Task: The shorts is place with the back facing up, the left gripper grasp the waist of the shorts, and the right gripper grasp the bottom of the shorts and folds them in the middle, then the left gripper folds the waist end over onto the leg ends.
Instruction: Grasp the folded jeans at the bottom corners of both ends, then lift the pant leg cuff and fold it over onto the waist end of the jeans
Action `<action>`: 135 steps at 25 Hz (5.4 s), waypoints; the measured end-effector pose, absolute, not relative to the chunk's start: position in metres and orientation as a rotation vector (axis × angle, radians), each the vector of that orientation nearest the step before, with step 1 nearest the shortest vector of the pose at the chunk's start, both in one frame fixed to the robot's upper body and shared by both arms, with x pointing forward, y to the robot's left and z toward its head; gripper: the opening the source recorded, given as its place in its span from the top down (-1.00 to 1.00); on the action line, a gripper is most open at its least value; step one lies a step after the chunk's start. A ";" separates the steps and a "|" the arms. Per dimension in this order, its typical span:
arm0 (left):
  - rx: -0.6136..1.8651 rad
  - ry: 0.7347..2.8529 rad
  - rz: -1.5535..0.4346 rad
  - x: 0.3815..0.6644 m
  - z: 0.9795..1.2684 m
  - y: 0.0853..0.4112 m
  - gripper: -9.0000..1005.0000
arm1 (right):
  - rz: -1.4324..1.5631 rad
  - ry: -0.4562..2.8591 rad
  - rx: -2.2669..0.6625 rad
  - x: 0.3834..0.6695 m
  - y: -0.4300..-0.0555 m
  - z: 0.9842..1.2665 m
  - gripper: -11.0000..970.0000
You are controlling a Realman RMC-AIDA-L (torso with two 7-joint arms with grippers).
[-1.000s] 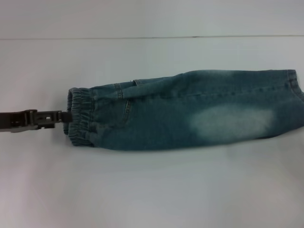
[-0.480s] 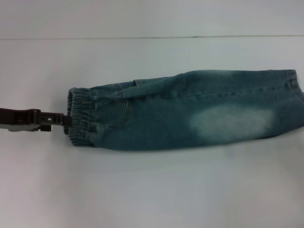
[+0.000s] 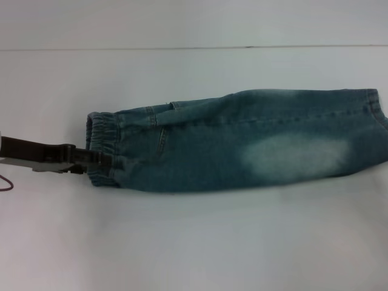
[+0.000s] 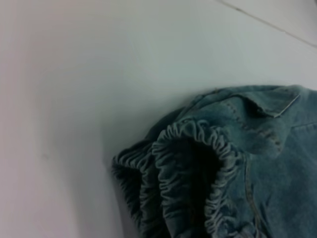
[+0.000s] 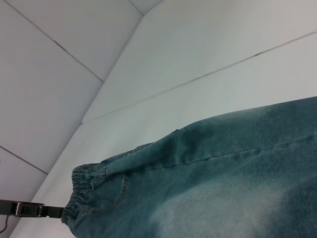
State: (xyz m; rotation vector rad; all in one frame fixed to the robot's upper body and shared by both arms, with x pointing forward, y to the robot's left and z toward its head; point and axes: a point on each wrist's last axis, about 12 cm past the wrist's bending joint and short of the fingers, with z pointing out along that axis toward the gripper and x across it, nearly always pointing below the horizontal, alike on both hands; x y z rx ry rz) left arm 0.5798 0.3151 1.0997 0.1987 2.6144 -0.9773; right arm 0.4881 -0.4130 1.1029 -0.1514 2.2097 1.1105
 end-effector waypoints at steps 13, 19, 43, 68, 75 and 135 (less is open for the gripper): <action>0.177 2.641 -0.984 0.583 1.095 0.306 -0.72 | 1.109 2.205 -0.162 0.492 -0.411 1.105 -0.95; 0.179 2.646 -0.995 0.585 1.093 0.302 -0.71 | 1.108 2.202 -0.161 0.493 -0.412 1.105 -0.95; 0.134 2.631 -1.000 0.586 1.093 0.304 0.43 | 1.103 2.199 -0.145 0.494 -0.413 1.106 -0.95; -0.010 2.624 -1.019 0.585 1.095 0.315 0.19 | 1.099 2.197 -0.156 0.496 -0.412 1.107 -0.95; -0.106 2.648 -1.004 0.583 1.097 0.326 -0.20 | 1.099 2.200 -0.158 0.496 -0.412 1.107 -0.95; -0.090 2.653 -1.098 0.582 1.088 0.305 0.79 | 1.131 2.170 -0.205 0.506 -0.397 1.108 -0.95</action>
